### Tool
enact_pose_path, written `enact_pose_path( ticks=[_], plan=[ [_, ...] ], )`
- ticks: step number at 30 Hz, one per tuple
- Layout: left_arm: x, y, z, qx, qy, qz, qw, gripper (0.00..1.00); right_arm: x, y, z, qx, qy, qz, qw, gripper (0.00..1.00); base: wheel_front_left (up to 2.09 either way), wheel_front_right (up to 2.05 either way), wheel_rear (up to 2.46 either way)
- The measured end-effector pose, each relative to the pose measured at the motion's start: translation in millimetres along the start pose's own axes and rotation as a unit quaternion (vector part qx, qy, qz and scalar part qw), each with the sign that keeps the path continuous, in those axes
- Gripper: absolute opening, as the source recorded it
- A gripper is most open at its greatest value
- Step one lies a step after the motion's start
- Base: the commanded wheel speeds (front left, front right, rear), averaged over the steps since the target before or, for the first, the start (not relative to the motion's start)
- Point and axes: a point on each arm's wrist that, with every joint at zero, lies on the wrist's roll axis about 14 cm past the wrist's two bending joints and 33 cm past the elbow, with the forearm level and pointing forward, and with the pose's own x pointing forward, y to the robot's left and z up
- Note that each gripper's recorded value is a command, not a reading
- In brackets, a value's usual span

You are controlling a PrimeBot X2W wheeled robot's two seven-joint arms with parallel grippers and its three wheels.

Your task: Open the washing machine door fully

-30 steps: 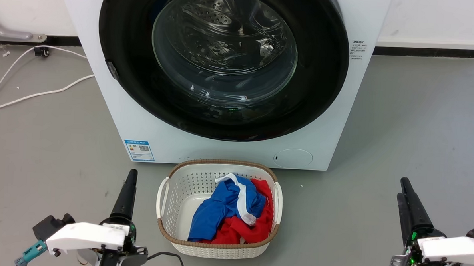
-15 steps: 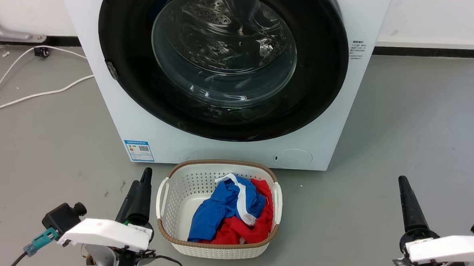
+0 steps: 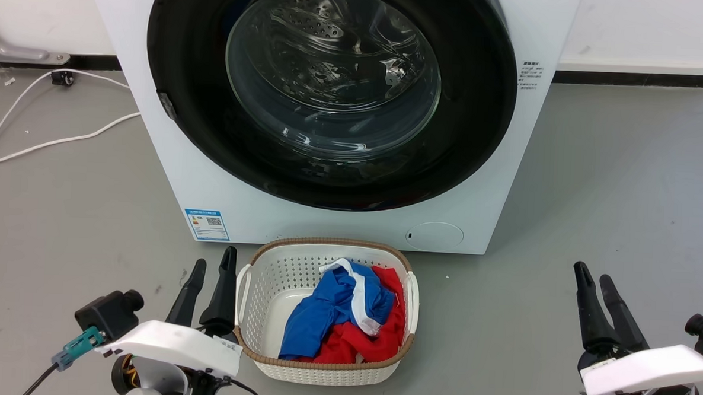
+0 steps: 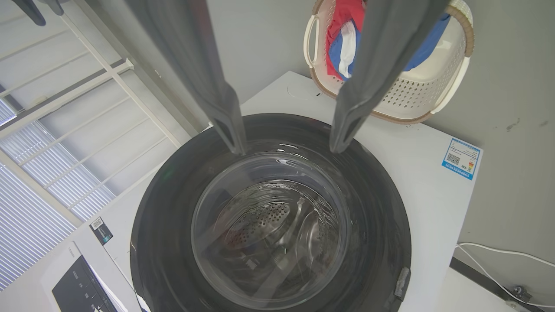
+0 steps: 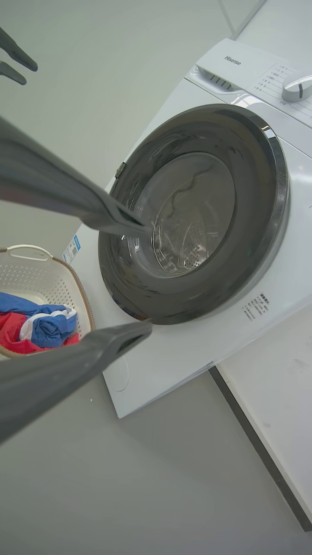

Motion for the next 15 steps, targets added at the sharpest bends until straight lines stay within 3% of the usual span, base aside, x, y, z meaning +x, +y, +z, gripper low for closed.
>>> enact_pose_path(
  ticks=[15],
  plan=[
    [0.7, -7.1, 3.8, 0.114, -0.009, -0.017, 0.993, 1.00, -3.8, 6.2, -0.3, -0.116, 0.011, 0.011, 0.993, 1.00, 0.00, 0.00, 0.00]
  ],
)
